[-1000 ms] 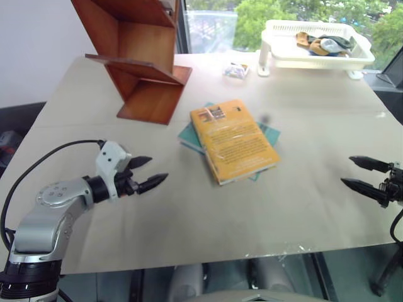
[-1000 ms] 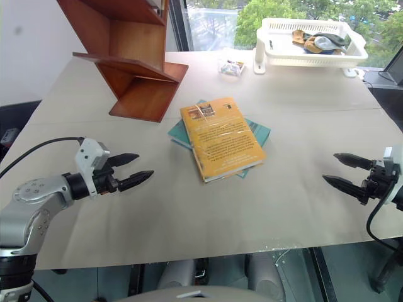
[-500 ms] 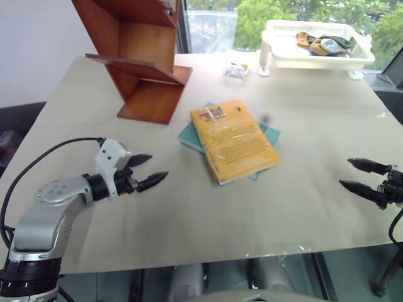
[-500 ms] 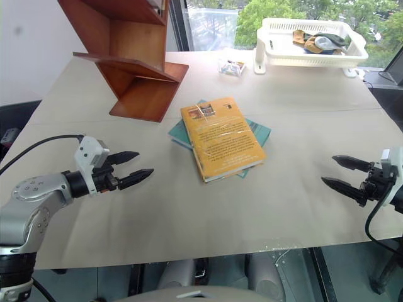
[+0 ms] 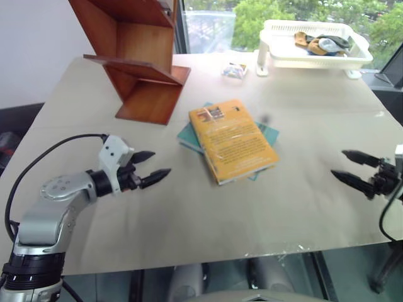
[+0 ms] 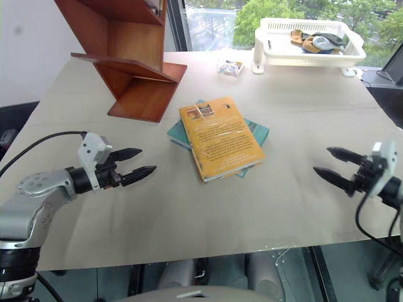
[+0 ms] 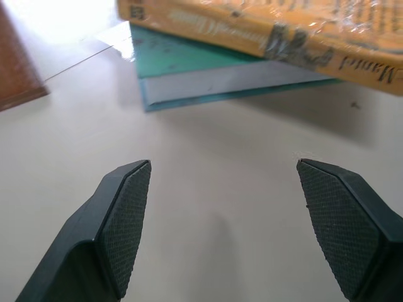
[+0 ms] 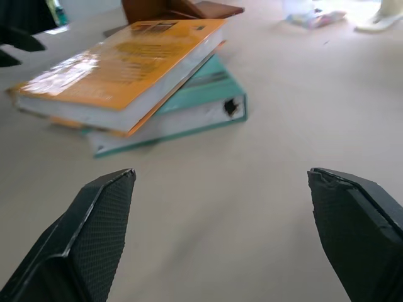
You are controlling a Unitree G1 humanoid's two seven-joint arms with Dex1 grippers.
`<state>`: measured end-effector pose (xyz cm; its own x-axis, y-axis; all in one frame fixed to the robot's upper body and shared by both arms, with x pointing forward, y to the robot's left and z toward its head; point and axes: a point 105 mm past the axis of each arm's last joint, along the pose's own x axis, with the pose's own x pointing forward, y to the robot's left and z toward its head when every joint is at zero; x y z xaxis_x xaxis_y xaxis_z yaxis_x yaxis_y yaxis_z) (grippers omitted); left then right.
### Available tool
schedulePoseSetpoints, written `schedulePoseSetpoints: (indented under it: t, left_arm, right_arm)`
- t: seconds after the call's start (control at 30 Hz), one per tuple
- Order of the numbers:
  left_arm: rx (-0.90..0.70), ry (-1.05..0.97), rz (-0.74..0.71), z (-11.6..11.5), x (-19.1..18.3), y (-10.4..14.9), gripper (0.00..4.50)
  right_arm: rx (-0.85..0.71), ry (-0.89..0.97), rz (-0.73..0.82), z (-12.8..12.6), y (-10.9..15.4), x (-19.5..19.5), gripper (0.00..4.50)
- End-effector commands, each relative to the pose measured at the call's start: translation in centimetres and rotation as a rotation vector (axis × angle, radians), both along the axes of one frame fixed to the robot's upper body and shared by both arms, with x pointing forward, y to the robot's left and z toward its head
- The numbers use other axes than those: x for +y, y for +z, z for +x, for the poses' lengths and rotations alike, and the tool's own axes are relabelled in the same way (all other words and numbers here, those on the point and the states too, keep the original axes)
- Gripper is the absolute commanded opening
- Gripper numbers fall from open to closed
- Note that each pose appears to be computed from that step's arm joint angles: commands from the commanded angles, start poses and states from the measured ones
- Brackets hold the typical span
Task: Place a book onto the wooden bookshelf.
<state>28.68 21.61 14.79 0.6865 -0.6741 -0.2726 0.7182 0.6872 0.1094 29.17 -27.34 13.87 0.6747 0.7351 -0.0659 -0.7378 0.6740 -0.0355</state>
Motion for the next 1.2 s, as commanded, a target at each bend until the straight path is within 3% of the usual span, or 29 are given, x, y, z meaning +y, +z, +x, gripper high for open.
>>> schedulePoseSetpoints:
  t: [0.03, 0.23, 0.5, 0.77, 1.2]
  left_arm:
    - [-0.071, -0.064, -0.013, -0.2, -0.2, 2.6, 3.94]
    - [-0.103, -0.145, 0.068, -0.5, 0.4, 5.4, 3.94]
    - [-0.113, -0.168, 0.110, -1.8, 1.0, 6.9, 3.94]
    - [-0.085, -0.156, 0.130, -3.7, 1.9, 7.7, 3.94]
    - [-0.053, -0.136, 0.097, -3.8, 1.5, 6.2, 3.94]
  right_arm:
    - [-0.036, -0.041, -0.020, 2.0, 0.7, 0.9, 4.50]
    - [-0.065, -0.079, 0.016, 8.1, 1.2, 3.9, 4.50]
    - [-0.047, -0.047, 0.030, 12.3, 1.1, 8.4, 4.50]
    - [-0.113, 0.039, -0.091, 13.2, 0.8, 12.2, 4.50]
    - [-0.155, 0.222, -0.055, 12.3, 1.1, 17.1, 4.50]
